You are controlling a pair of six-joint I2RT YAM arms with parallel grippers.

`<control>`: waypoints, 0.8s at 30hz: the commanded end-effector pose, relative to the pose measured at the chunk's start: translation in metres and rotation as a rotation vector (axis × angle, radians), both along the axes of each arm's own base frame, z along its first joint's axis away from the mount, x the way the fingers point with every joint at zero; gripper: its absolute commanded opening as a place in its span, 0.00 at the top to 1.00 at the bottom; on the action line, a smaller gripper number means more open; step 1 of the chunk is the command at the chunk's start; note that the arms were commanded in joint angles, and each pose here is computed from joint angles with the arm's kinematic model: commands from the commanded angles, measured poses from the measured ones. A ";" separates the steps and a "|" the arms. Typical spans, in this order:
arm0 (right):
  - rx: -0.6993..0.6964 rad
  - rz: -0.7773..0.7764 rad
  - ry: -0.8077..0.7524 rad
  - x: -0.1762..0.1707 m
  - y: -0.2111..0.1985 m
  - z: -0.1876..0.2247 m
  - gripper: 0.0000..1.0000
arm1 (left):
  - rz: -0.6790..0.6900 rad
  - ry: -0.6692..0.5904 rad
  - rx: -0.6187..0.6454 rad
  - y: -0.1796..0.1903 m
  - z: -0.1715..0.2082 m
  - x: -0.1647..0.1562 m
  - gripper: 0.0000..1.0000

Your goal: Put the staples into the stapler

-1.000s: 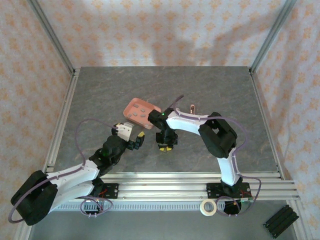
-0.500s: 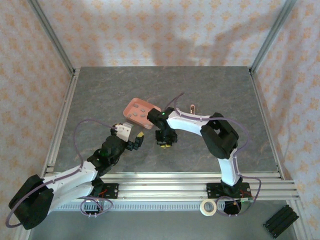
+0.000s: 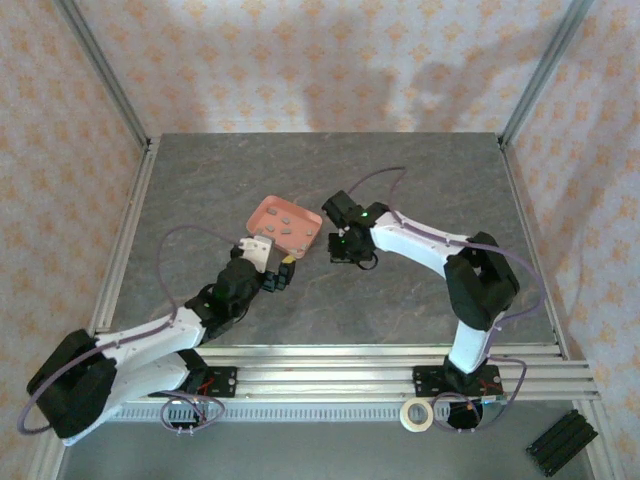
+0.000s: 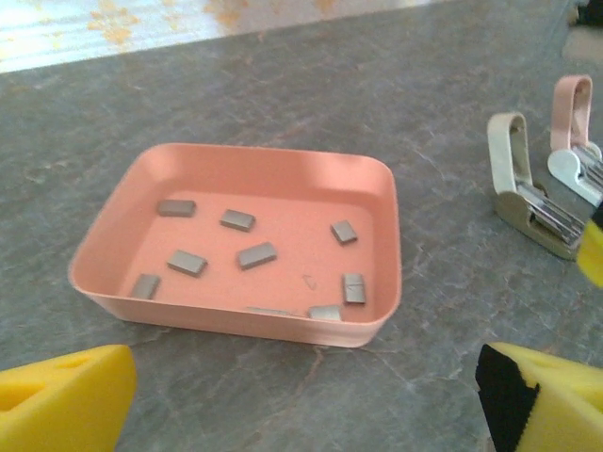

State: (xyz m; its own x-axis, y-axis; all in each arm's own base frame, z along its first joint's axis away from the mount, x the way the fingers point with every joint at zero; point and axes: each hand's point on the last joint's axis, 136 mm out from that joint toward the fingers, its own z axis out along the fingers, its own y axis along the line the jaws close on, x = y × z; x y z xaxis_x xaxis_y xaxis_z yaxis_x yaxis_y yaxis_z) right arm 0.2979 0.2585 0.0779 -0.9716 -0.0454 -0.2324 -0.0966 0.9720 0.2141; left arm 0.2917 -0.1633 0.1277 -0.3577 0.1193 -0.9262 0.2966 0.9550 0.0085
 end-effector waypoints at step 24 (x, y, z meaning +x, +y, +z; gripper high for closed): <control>-0.099 0.212 -0.174 0.045 -0.055 -0.007 0.86 | 0.093 -0.059 -0.157 -0.059 0.005 0.052 0.04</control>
